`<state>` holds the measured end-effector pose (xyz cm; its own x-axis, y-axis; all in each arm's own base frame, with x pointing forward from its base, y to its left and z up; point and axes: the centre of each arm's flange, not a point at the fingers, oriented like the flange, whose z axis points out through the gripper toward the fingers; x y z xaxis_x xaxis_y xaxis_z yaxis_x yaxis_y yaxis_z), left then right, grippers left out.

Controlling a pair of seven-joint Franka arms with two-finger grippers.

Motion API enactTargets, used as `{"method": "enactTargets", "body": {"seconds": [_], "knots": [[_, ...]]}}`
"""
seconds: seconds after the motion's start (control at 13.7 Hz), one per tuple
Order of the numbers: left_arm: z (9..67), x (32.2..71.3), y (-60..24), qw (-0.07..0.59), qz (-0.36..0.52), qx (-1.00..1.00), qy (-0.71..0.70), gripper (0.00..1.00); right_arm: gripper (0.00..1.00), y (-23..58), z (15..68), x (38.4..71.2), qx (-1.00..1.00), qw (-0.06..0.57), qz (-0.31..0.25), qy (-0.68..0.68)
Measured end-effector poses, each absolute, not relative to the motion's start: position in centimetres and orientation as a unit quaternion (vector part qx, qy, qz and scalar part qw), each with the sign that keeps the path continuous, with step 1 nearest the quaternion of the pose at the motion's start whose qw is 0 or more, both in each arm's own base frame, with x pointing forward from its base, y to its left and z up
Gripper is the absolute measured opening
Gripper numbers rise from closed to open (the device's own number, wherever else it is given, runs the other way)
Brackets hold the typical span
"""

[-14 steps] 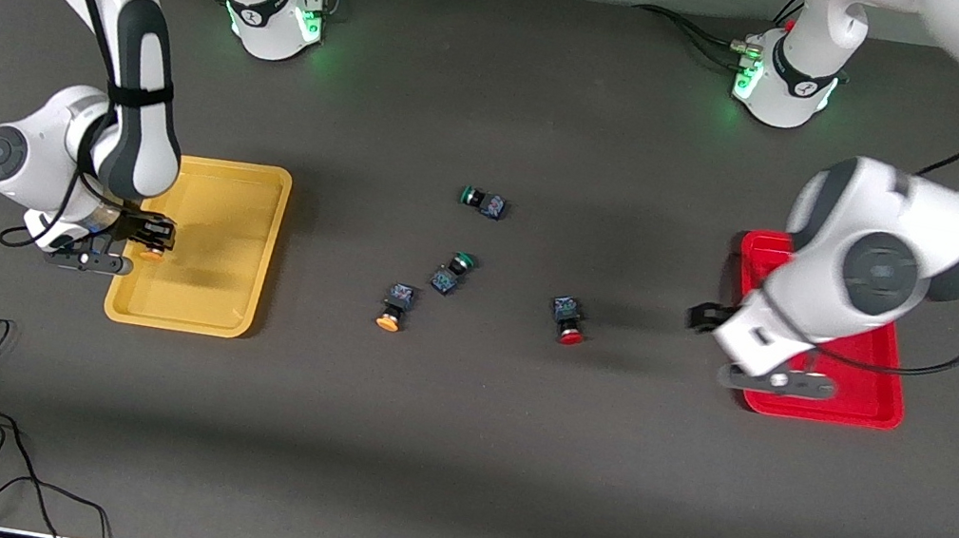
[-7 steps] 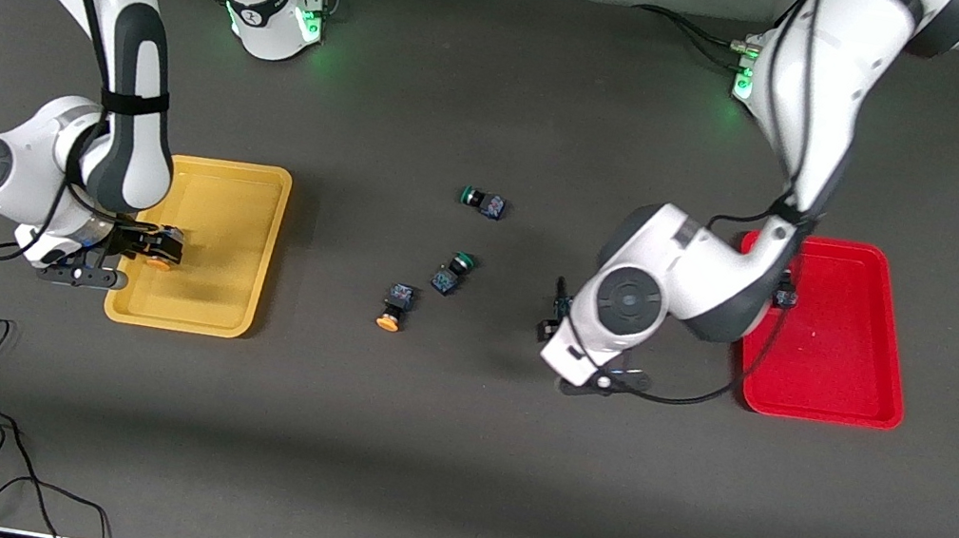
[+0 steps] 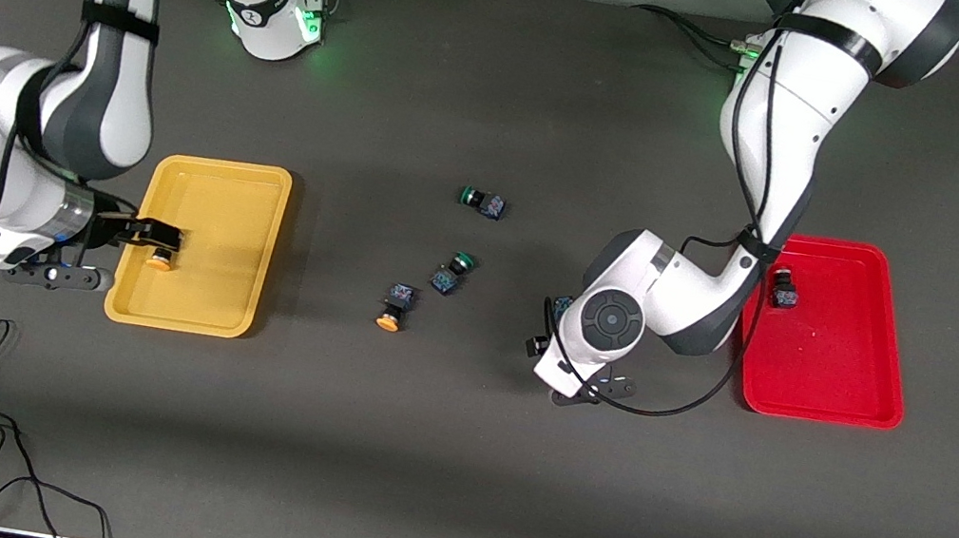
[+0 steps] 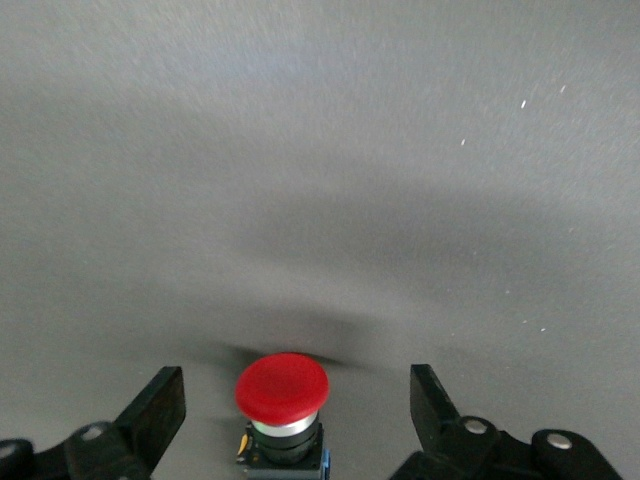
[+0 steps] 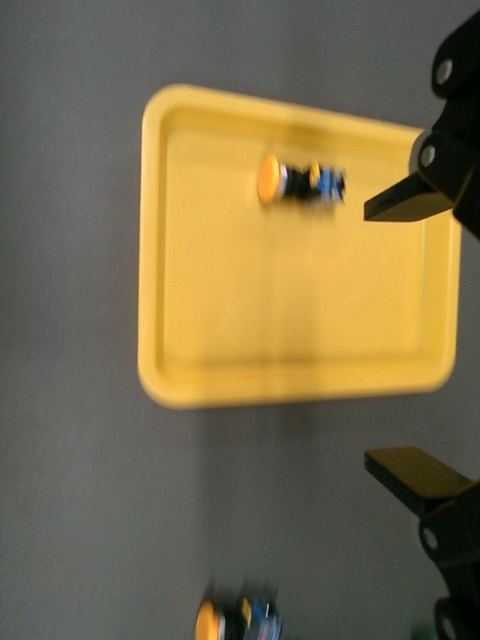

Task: Place red and yellow buttons in trays
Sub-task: 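Lift the red button with the left gripper while the right gripper reaches yellow, then place the red button in the red tray with the left gripper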

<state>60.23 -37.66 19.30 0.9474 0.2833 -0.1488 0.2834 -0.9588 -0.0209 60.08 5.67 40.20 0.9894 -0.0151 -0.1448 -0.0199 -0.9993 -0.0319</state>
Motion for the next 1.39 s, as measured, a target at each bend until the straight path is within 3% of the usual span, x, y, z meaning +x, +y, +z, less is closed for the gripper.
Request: {"method": "enactTargets", "body": {"seconds": [0.15, 0.51, 0.88, 1.17, 1.31, 1.39], "knots": [[18.0, 59.4, -37.9, 0.002, -0.072, 0.987, 0.145, 0.96, 1.0, 11.5, 40.7, 59.6, -0.997, 0.008, 0.069, 0.033], [17.9, 59.2, -37.5, 0.004, -0.069, 0.986, 0.149, 0.41, 1.0, 25.2, 38.4, 58.1, -0.996, 0.05, 0.051, 0.054], [21.5, 61.5, -33.5, -0.003, -0.07, 0.987, 0.147, 0.41, 1.0, 32.8, 28.1, 57.4, -0.993, 0.034, 0.009, 0.115], [27.5, 63.9, -22.1, -0.014, -0.103, 0.991, 0.086, 0.41, 1.0, 34.8, 21.1, 56.4, -0.989, 0.033, -0.001, 0.146], [28.0, 62.9, -15.7, -0.013, -0.119, 0.991, 0.054, 0.41, 1.0, 34.8, 19.0, 56.3, -0.988, 0.028, -0.001, 0.152], [27.7, 62.1, -12.4, -0.016, -0.127, 0.991, 0.037, 0.41, 0.95, 34.7, 18.6, 56.3, -0.988, 0.027, -0.003, 0.153]]}}
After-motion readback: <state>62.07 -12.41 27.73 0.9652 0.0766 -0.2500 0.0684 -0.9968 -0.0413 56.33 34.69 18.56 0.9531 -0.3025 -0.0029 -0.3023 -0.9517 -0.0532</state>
